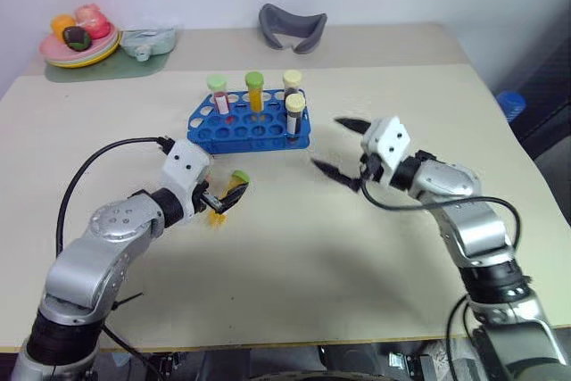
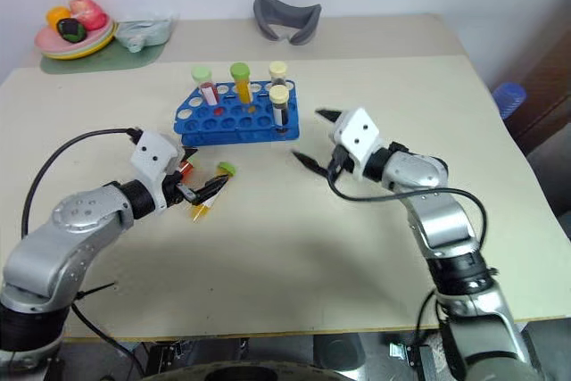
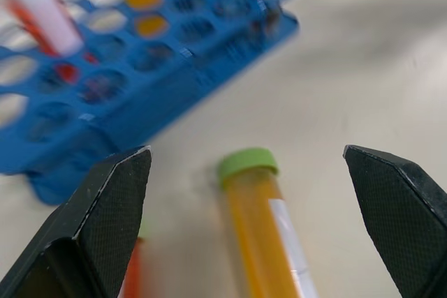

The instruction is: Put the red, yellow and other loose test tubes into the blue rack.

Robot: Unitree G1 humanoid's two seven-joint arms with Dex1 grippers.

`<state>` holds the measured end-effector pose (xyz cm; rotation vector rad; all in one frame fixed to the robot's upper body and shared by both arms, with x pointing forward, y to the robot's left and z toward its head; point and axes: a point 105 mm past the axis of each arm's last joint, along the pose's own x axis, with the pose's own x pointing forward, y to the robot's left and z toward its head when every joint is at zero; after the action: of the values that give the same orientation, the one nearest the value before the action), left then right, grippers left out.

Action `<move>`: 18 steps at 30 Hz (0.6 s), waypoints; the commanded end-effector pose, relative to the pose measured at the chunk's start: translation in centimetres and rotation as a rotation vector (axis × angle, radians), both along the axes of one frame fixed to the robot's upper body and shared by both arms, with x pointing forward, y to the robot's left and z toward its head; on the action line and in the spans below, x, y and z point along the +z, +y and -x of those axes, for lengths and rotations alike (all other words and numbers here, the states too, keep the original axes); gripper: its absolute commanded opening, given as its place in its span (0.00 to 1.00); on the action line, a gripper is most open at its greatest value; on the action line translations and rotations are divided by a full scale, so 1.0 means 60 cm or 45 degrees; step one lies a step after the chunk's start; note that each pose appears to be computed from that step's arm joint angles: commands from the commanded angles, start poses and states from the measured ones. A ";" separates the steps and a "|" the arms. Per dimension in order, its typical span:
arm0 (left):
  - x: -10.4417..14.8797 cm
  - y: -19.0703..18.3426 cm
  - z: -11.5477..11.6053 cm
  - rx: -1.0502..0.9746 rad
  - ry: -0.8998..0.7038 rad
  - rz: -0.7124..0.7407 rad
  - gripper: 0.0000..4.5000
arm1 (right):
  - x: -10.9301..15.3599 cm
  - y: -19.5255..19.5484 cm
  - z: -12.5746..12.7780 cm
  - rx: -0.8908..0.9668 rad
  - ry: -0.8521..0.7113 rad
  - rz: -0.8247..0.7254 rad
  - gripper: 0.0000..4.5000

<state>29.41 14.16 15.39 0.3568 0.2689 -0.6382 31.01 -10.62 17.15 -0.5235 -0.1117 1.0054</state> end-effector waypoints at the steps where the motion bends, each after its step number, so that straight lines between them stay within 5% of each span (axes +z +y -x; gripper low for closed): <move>1: 0.008 -0.017 -0.002 0.009 0.169 -0.131 1.00 | 0.006 0.012 0.041 0.172 0.026 0.085 0.99; 7: 0.008 -0.022 -0.018 0.045 0.405 -0.420 1.00 | 0.011 0.019 0.051 0.236 0.050 0.113 0.99; 18: -0.010 -0.022 -0.059 0.119 0.690 -0.473 1.00 | 0.005 0.022 0.067 0.372 0.085 0.196 0.99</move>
<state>32.80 12.67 14.23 0.5058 0.9246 -0.5969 27.36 -9.71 16.45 -0.6017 -0.0001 1.3027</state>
